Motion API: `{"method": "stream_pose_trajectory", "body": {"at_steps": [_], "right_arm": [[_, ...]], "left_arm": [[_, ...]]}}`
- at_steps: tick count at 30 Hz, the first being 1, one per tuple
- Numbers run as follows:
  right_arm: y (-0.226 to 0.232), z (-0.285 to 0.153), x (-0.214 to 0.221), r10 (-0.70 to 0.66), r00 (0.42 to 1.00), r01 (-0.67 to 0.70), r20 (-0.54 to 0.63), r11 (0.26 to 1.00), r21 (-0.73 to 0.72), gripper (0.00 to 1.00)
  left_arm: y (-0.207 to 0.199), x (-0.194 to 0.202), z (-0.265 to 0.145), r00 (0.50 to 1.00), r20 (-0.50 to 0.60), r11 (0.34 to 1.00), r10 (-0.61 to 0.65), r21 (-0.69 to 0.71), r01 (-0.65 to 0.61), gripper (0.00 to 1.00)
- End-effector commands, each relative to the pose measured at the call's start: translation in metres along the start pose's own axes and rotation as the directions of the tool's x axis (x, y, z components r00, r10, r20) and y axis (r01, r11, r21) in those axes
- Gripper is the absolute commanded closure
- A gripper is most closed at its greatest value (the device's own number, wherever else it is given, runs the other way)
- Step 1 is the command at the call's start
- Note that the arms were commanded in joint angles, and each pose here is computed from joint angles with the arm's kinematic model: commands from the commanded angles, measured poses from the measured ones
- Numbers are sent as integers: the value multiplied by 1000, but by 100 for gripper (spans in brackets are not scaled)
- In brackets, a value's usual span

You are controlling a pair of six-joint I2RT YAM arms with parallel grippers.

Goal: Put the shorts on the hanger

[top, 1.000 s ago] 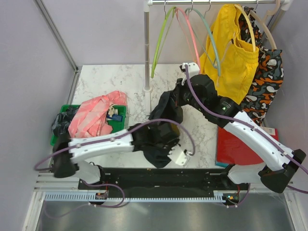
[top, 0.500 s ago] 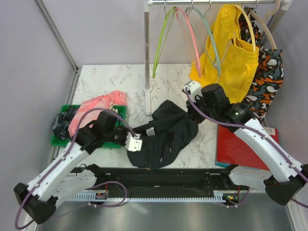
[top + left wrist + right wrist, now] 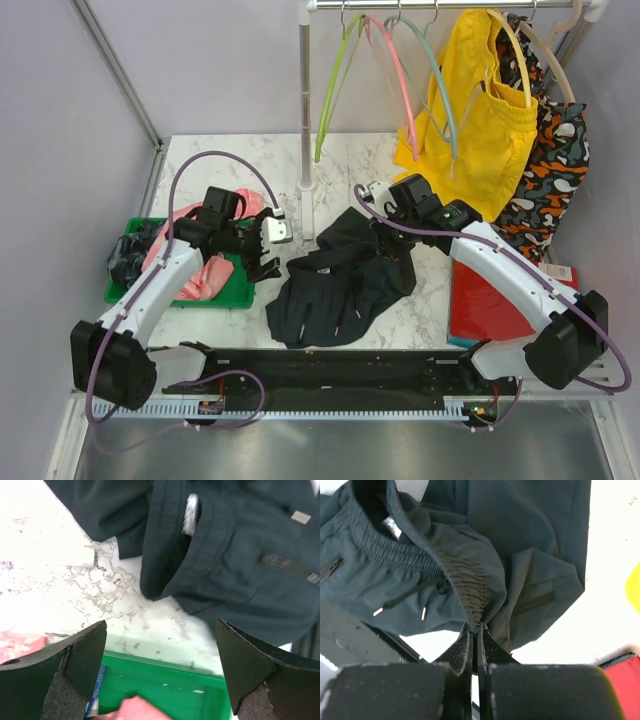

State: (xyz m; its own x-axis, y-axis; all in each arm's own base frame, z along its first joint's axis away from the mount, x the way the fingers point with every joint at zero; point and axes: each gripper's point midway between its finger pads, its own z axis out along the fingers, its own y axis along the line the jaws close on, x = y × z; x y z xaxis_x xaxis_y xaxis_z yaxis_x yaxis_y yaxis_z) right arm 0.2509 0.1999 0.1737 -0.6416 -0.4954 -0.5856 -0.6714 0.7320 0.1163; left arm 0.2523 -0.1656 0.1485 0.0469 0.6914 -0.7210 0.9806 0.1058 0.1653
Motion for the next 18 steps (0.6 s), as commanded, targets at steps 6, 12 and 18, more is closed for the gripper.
{"method": "stream_pose_trajectory", "body": {"at_steps": [6, 12, 18], "right_arm": [[-17, 24, -20, 125, 991, -126, 47, 992, 27, 100], [-17, 17, -25, 134, 989, -135, 63, 991, 15, 100], [-16, 8, -26, 118, 989, -120, 86, 993, 17, 100]], "left_arm": [[-51, -34, 1, 917, -13, 915, -399, -66, 397, 4], [-66, -22, 38, 822, -145, 834, -551, -70, 547, 15], [-66, -17, 64, 751, -176, 768, -636, -45, 639, 9]]}}
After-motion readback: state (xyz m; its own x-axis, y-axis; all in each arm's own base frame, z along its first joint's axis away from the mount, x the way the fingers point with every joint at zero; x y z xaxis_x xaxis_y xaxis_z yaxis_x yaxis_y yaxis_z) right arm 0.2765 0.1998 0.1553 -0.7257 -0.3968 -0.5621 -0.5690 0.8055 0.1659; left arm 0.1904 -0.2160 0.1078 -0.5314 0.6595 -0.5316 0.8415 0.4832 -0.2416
